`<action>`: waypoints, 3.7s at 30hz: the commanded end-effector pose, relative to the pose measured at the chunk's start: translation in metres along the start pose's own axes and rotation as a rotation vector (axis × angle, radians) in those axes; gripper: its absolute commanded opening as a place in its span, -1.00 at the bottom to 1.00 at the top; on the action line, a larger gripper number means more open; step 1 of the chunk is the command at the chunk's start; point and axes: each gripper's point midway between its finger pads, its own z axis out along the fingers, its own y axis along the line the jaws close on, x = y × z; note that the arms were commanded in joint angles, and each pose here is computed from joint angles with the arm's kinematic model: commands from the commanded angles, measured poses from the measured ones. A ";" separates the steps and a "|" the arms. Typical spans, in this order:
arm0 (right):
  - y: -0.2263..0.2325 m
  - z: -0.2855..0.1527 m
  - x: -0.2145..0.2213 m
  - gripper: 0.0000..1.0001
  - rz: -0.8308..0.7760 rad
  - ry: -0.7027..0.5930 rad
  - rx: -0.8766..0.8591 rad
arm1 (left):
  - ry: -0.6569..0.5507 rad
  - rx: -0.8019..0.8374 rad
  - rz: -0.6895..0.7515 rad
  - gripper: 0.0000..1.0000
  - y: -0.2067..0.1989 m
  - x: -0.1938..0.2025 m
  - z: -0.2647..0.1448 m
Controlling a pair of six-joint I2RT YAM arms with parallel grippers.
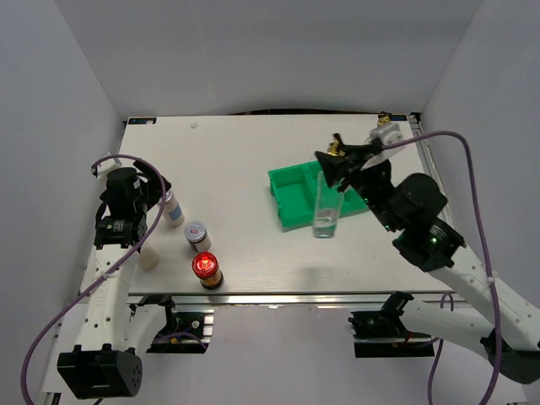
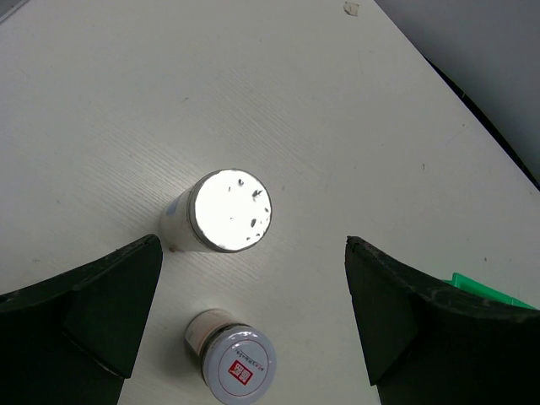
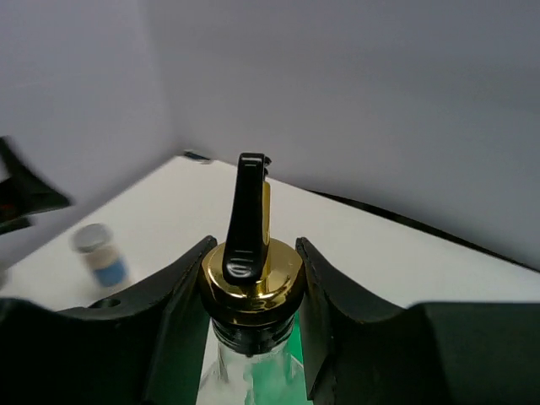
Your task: Organize the condiment bottles
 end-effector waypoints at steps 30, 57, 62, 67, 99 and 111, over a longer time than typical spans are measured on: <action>-0.245 -0.015 0.025 -1.00 -0.263 0.081 0.656 | 0.002 -0.010 -0.006 0.96 0.004 0.005 0.004; -0.282 0.019 0.075 -1.00 -0.299 0.035 0.534 | 0.021 -0.049 0.002 0.96 0.012 0.013 0.012; -0.287 0.015 0.084 -1.00 -0.283 0.030 0.561 | 0.013 -0.058 -0.001 0.96 0.014 0.012 0.012; -0.283 0.002 0.092 -1.00 -0.264 -0.002 0.578 | 0.020 -0.056 0.001 0.96 0.013 0.013 0.012; -0.197 -0.024 0.047 0.79 -0.054 0.250 0.396 | 0.113 -0.078 0.033 0.97 0.013 0.028 0.022; -0.128 -0.029 0.051 0.79 -0.075 0.237 0.157 | 0.185 -0.190 0.053 0.96 0.028 0.049 0.053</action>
